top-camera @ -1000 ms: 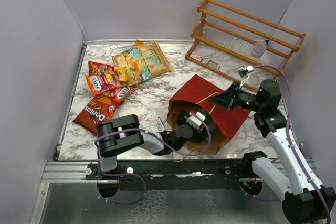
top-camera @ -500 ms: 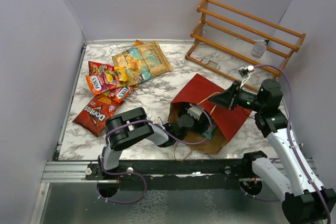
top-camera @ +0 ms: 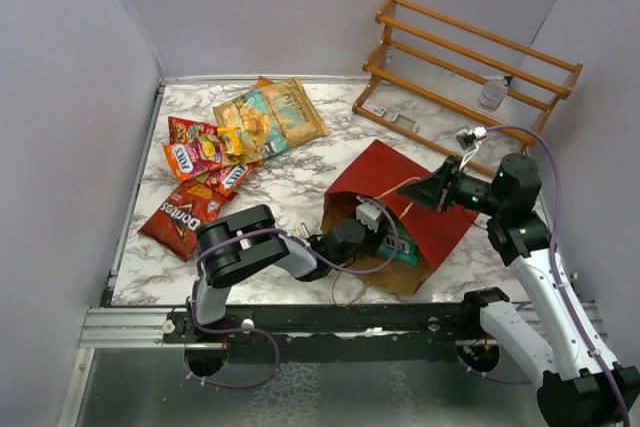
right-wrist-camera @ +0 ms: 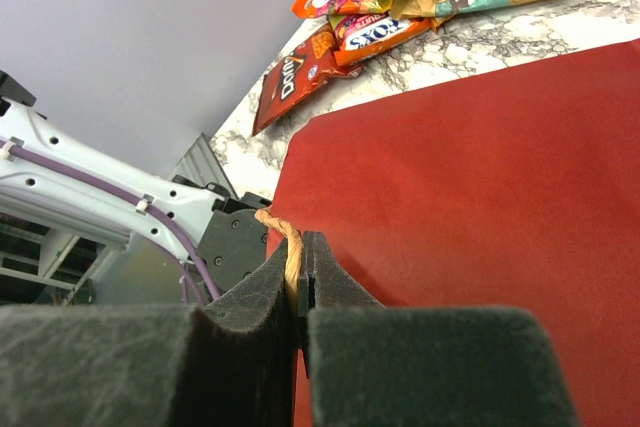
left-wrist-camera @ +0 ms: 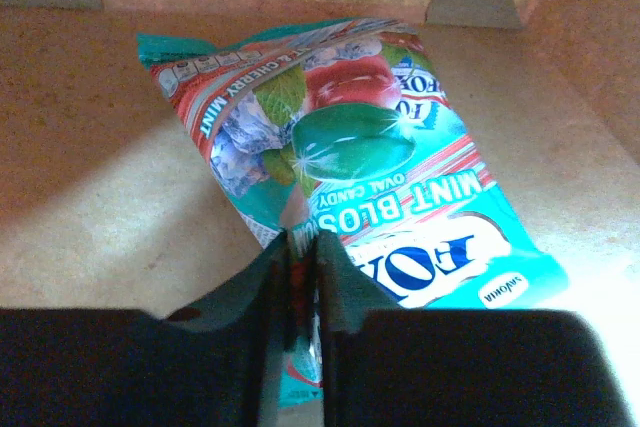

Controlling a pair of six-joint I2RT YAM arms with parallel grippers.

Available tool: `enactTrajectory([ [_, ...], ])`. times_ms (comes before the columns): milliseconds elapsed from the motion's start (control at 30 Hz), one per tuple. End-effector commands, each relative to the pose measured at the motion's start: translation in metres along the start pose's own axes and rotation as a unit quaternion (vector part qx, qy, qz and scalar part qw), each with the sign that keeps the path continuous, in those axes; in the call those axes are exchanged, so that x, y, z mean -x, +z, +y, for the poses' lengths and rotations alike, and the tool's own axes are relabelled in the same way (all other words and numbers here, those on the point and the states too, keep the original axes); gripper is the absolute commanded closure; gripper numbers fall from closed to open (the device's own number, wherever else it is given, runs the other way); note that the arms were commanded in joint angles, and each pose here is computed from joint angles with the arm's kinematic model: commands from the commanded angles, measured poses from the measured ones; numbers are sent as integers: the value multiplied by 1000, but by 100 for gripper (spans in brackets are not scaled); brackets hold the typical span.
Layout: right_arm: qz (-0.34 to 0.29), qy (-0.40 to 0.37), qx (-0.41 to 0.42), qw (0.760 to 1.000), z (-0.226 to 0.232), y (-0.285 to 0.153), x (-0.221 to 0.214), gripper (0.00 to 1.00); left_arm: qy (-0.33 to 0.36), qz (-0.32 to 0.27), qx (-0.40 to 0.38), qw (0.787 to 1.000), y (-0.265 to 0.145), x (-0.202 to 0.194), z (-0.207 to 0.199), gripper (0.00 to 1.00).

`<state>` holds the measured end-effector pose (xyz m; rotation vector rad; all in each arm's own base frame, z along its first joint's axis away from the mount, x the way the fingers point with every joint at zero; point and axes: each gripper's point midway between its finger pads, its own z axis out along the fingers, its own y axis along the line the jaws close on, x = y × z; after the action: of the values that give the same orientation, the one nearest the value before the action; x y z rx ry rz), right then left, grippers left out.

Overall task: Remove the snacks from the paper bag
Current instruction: Take out the snack from the paper bag.

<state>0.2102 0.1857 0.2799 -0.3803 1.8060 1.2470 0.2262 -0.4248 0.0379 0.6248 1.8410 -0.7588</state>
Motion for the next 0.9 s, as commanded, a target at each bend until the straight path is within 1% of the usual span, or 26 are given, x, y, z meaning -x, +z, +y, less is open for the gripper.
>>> enactTrajectory([
  [0,-8,-8,-11,1000,-1,-1,3,99,-15,39,-13,999,-18,-15,-2,92],
  [67,-7,-9,-9,1000,-1,-1,2,99,-18,36,-17,999,-21,-10,-5,100],
  [200,-8,-11,-13,1000,0,-2,3,99,-22,28,-29,999,-30,5,-11,100],
  [333,-10,-8,-21,1000,-3,-3,2,99,-21,21,-43,999,-47,21,-18,100],
  [433,-12,-4,-24,1000,-5,-2,1,99,-9,18,-61,998,-69,37,-28,100],
  [500,-12,-3,-24,1000,-6,-2,1,99,4,25,-63,998,-87,41,-29,100],
  [667,-13,-4,-28,1000,-10,0,1,99,5,20,-47,999,-132,61,-17,100],
  [767,-9,-1,-28,1000,-12,1,-1,99,-2,16,-28,999,-151,71,-8,100],
  [867,-7,0,-30,1000,-15,2,-2,99,-4,18,-29,999,-167,82,-7,100],
])
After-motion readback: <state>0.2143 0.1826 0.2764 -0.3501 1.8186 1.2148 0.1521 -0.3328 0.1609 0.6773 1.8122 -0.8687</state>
